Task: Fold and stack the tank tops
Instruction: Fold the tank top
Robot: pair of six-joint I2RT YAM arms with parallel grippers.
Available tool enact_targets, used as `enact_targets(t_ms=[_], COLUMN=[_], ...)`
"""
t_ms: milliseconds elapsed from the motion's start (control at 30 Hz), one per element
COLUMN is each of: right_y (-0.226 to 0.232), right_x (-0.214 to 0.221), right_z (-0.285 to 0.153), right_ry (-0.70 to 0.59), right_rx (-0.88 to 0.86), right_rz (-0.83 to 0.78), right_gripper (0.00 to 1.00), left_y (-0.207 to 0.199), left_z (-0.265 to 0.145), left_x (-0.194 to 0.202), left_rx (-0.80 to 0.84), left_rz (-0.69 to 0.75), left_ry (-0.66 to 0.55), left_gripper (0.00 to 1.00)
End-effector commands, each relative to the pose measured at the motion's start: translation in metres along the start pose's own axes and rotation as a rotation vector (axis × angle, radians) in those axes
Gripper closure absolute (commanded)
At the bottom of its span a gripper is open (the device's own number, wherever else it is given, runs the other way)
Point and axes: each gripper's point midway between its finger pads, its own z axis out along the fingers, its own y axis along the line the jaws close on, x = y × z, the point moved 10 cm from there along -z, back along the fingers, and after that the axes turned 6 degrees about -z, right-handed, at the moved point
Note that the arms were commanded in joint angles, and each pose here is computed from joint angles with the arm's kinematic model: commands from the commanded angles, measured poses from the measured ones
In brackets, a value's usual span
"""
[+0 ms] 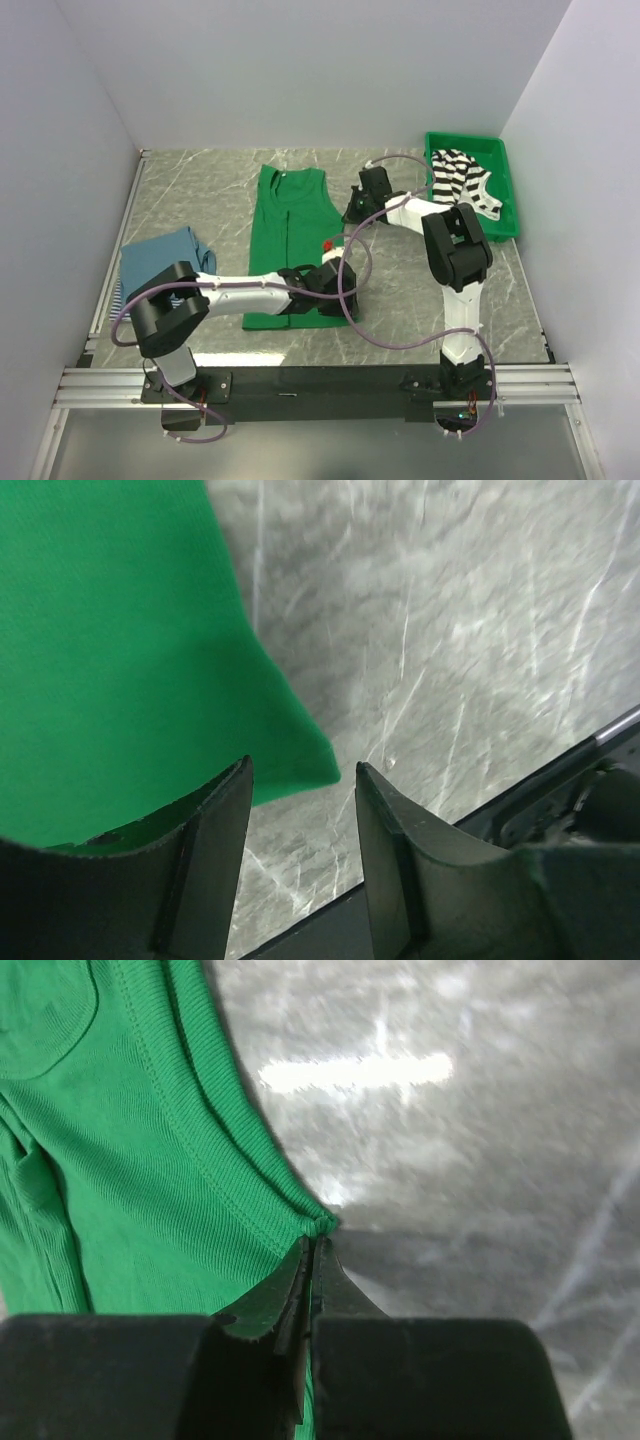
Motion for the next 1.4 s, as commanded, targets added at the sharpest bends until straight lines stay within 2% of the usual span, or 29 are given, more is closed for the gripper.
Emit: enact_targets(t_ms=[0,233,400,533,700,967,1133,1367], right_y=[-0.004,-0.009,-0.015,-0.021,-0.023,-0.024,-0.024,-0.025], right_x=[-0.003,0.005,0.008,0.007,0.005,0.007,0.008,0.006], right_z=[-0.018,-0.021,-0.026,-0.029,-0.036,-0.037,-0.037,-0.039], right_ry=[-0.032,-0.021,-0.028,-0.032,-0.048,-0.048,-0.048,-0.05], right_rx=[0.001,0.011,0.015,0.016,0.011,0.015,0.011,0.012], right_rz=[0.023,0.032,0.041,0.051,0.057,0.059,0.062,0.066], right_gripper=[1.0,1.0,1.0,1.0,1.0,1.0,1.0,1.0], left_y=[-0.023,-0.033,-0.035,-0.035,-0.035,-0.058,-0.047,-0.034], left_z=[0.004,0.017,0.018,0.021,0.015,-0.014,-0.019,0.001], left_x=[-0.003,0.011,0.022,0.034,0.037,0.037,0.033,0.044], left_rx=[0.046,-0.045,-0.092,-0.135,-0.162,-0.025,-0.145,-0.232], left_rz=[-0.009,0.023,0.05,0.075,0.088,0.122,0.111,0.146], left_ry=[-0.061,-0.072,-0.065,-0.055,-0.09,-0.156,-0.205,-0.154], left_gripper=[0.49,0.55,0.66,0.7,0.63,0.59,0.59,0.6])
